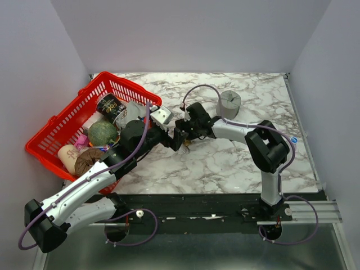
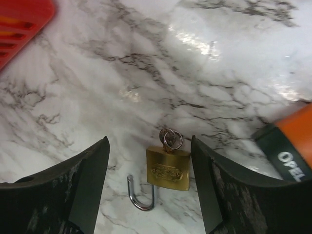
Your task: Unlock with the key
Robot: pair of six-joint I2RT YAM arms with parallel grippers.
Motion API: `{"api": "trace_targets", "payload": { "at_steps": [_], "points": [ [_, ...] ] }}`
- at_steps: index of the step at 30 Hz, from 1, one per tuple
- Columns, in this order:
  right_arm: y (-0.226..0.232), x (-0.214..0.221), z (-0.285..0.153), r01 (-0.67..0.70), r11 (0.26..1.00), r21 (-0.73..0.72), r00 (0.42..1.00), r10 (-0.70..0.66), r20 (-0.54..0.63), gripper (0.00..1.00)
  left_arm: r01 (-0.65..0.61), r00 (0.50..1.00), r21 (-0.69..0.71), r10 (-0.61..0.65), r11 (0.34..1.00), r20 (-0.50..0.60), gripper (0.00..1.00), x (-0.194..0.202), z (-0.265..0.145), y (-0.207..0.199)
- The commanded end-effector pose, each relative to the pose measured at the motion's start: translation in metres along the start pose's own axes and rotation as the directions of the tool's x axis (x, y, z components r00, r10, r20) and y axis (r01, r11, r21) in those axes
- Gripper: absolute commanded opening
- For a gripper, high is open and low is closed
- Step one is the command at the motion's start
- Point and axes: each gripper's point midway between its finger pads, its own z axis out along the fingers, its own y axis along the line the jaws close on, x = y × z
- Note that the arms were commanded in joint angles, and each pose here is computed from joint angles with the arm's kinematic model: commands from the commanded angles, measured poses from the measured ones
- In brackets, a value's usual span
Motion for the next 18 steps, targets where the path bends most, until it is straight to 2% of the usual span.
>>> {"api": "trace_targets", "payload": {
  "at_steps": [1,5,10,18],
  "points": [
    [0.034,0.023,-0.001,0.063,0.991,-0.117,0.996,-0.070,-0.053,0.75,-0.014,1.000,-0.033,0.013,0.999,-0.004,0.99,-0.003,0.000,0.007],
    [0.043,0.030,-0.015,0.101,0.985,-0.137,0.994,-0.107,-0.038,0.76,-0.013,1.000,-0.030,0.013,0.999,-0.015,0.99,0.001,0.001,0.007],
    [0.054,0.018,-0.049,0.113,0.982,-0.153,0.993,-0.107,0.049,0.79,-0.013,1.000,-0.034,0.012,0.999,-0.021,0.99,0.003,0.003,0.007],
    [0.063,0.041,-0.069,0.072,0.980,-0.184,0.997,-0.067,0.034,0.80,-0.011,0.999,-0.031,0.010,0.999,-0.034,0.99,0.006,0.005,0.007]
  ]
}}
